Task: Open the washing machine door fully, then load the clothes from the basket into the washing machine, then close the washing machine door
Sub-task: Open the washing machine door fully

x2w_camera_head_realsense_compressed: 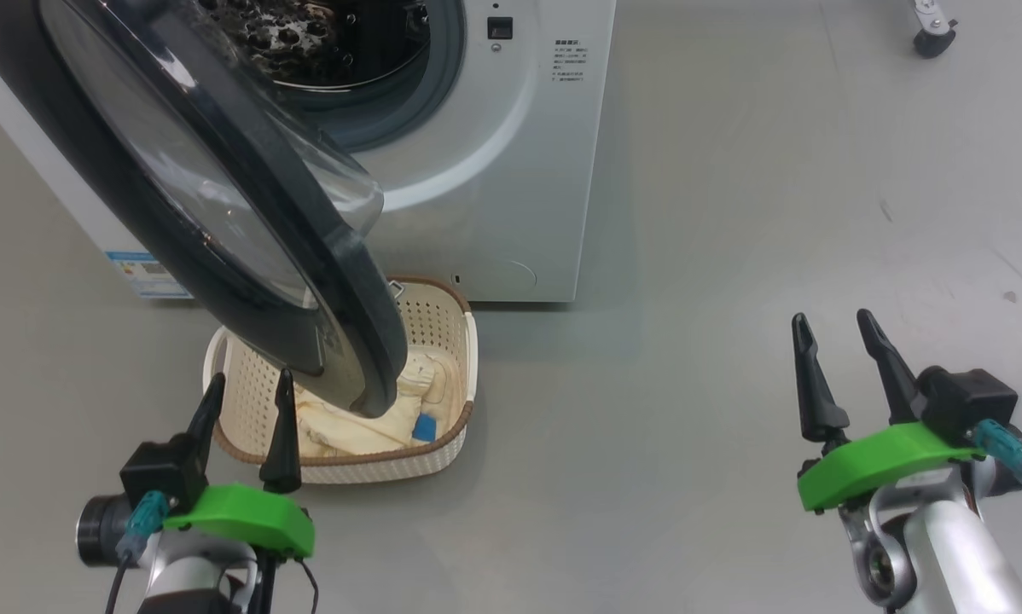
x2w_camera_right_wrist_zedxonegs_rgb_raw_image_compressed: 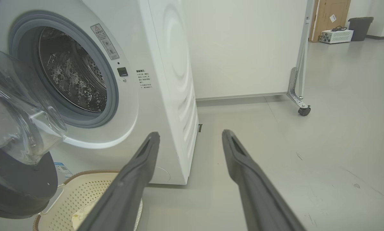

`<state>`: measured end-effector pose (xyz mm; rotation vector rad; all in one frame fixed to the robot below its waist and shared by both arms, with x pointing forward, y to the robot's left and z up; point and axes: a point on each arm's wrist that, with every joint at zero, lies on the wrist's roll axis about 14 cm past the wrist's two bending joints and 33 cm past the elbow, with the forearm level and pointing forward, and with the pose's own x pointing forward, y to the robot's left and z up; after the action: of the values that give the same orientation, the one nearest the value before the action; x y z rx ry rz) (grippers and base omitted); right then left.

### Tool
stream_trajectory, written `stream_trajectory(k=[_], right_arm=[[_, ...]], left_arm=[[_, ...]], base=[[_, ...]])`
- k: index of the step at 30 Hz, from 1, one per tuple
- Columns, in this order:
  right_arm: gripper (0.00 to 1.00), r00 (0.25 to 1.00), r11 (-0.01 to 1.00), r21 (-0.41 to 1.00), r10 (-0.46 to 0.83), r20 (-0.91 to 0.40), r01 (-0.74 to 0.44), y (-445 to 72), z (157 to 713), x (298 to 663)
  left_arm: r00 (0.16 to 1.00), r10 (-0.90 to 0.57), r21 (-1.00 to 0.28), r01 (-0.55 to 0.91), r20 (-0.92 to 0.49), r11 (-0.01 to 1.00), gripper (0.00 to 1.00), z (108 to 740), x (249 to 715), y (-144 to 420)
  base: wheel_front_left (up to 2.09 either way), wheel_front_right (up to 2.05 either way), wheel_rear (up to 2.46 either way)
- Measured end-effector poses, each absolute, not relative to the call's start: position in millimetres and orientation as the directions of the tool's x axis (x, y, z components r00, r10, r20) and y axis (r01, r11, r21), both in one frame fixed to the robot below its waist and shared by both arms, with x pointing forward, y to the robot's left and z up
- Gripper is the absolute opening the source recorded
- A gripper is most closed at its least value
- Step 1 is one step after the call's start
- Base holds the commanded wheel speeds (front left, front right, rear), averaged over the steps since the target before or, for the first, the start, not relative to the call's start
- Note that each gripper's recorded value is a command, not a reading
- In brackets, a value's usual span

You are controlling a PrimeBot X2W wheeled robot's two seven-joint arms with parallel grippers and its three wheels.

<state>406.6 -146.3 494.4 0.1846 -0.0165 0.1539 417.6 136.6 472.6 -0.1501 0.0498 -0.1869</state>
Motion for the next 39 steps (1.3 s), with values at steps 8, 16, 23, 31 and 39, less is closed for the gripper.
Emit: stream_trajectory(k=[8, 16, 23, 31, 39], right_arm=[[1.00, 0.987, 0.974, 0.162, 0.158, 0.009, -0.157, -143, 492, 387], [1.00, 0.983, 0.970, 0.158, 0.185, 0.011, -0.185, -133, 495, 375], [1.00, 0.982, 0.969, 0.163, 0.187, -0.007, -0.183, -132, 490, 367], [1.00, 0.983, 0.971, 0.161, 0.182, -0.003, -0.179, -134, 493, 366], [1.00, 0.984, 0.970, 0.171, 0.176, -0.005, -0.172, -136, 492, 366]], left_arm=[[0.983, -0.182, -0.153, 0.175, -0.032, 0.973, 1.00, 474, 415, 139], [0.983, -0.182, -0.153, 0.174, -0.038, 0.973, 1.00, 473, 408, 139], [0.982, -0.184, -0.151, 0.177, -0.035, 0.972, 1.00, 474, 408, 139], [0.982, -0.188, -0.144, 0.182, -0.031, 0.973, 0.95, 476, 408, 139], [0.980, -0.195, -0.143, 0.188, -0.037, 0.972, 0.00, 473, 409, 137]], base=[[0.00, 0.00, 0.00], [0.00, 0.00, 0.00], [0.00, 0.00, 0.00], [0.00, 0.00, 0.00], [0.00, 0.00, 0.00]])
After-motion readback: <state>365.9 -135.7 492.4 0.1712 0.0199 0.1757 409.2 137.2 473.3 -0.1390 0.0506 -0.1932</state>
